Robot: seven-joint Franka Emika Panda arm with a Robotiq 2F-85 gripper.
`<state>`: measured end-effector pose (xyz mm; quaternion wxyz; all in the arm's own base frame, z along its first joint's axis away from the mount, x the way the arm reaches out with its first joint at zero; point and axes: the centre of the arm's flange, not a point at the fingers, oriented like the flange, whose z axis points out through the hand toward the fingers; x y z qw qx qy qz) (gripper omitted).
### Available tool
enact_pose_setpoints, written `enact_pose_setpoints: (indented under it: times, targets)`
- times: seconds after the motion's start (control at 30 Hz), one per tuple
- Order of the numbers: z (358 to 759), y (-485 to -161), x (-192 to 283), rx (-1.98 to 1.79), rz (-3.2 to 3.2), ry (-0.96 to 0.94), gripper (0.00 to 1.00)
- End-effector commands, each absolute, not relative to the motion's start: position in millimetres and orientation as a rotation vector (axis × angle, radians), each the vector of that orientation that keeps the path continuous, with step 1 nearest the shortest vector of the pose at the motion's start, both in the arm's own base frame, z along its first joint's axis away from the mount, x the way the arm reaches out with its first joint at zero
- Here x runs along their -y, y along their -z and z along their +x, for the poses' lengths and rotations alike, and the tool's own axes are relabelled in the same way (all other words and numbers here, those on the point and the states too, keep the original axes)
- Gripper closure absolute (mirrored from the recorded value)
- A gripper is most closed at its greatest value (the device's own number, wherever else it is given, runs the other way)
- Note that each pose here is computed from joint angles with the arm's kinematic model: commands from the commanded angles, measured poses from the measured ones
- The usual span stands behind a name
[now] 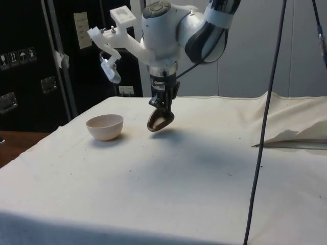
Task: Pour the coffee beans from the cup into the bowl.
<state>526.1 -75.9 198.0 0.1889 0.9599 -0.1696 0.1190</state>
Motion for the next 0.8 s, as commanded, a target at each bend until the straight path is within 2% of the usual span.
enact_pose_setpoints:
  times: [0.0,0.67,0.77]
  targets:
    - [522.0,-195.4,76.9,0.481,2.727,-0.328,1.00]
    - [504.7,-185.5,95.8,0.533,2.806,-0.328,1.00]
    - [508.2,-188.8,99.9,0.540,2.791,-0.330,0.87]
